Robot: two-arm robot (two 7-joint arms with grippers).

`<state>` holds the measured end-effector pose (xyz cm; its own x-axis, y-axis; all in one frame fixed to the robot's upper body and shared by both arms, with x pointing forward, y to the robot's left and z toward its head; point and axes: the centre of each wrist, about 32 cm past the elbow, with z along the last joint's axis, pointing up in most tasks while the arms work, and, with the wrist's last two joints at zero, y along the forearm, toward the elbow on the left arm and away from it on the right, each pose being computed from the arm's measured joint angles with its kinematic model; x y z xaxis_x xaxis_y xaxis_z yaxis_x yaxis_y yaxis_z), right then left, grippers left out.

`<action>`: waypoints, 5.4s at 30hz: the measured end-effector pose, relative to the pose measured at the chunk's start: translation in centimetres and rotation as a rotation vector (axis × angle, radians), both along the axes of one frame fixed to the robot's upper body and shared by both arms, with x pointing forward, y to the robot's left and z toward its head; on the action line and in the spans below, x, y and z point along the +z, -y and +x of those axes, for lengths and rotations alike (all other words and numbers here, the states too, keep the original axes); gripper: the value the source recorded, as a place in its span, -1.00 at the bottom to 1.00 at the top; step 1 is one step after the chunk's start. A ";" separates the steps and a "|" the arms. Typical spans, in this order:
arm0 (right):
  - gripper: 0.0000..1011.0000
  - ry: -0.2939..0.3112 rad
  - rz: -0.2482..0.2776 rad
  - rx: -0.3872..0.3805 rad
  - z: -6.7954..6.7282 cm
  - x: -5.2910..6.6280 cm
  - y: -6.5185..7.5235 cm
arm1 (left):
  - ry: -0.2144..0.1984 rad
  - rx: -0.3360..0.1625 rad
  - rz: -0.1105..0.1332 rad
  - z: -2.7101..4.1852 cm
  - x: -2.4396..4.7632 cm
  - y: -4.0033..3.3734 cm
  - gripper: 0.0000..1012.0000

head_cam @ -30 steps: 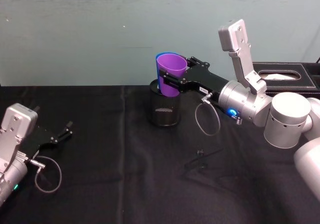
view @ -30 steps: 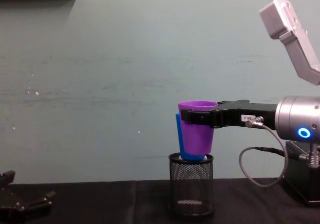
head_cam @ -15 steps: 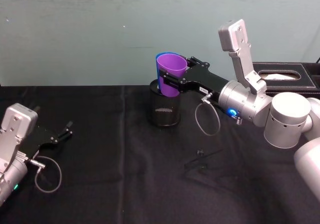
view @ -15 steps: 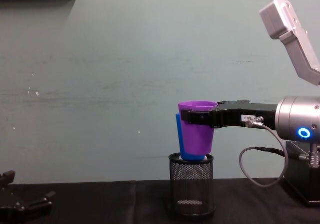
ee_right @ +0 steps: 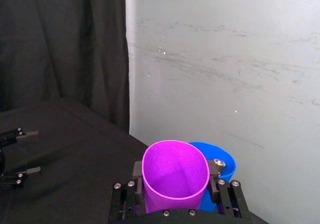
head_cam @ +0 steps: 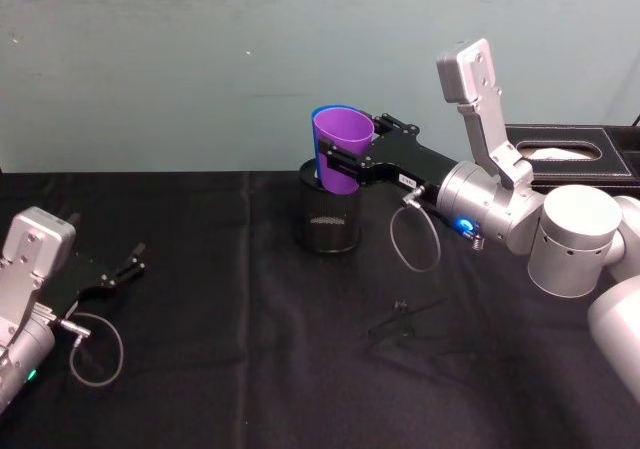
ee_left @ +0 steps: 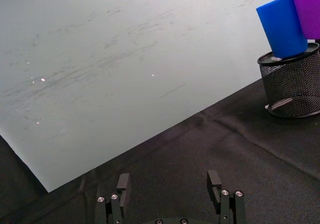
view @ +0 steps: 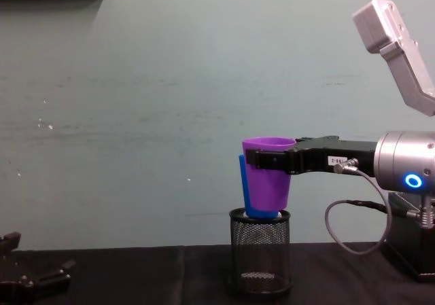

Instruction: Pick up one cup with a gripper and tap it against the other cup.

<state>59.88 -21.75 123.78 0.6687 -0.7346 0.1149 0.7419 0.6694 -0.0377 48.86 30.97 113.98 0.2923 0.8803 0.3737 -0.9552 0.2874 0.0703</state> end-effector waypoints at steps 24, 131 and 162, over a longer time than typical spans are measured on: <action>0.45 0.000 0.000 0.000 0.0 0.0 0.0 | 0.000 0.000 0.000 0.00 0.00 0.00 0.98; 0.45 0.023 0.029 0.067 -6.6 -1.6 -0.5 | 0.000 0.000 0.000 0.00 0.00 0.00 0.98; 0.45 -0.025 0.025 -0.004 -12.6 -10.3 0.9 | 0.000 0.000 0.000 0.00 0.00 0.00 0.98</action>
<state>47.25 -22.69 113.53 0.6679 -0.7399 0.0801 0.7439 0.6672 -0.0394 48.86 30.97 113.98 0.2923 0.8803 0.3738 -0.9552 0.2874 0.0702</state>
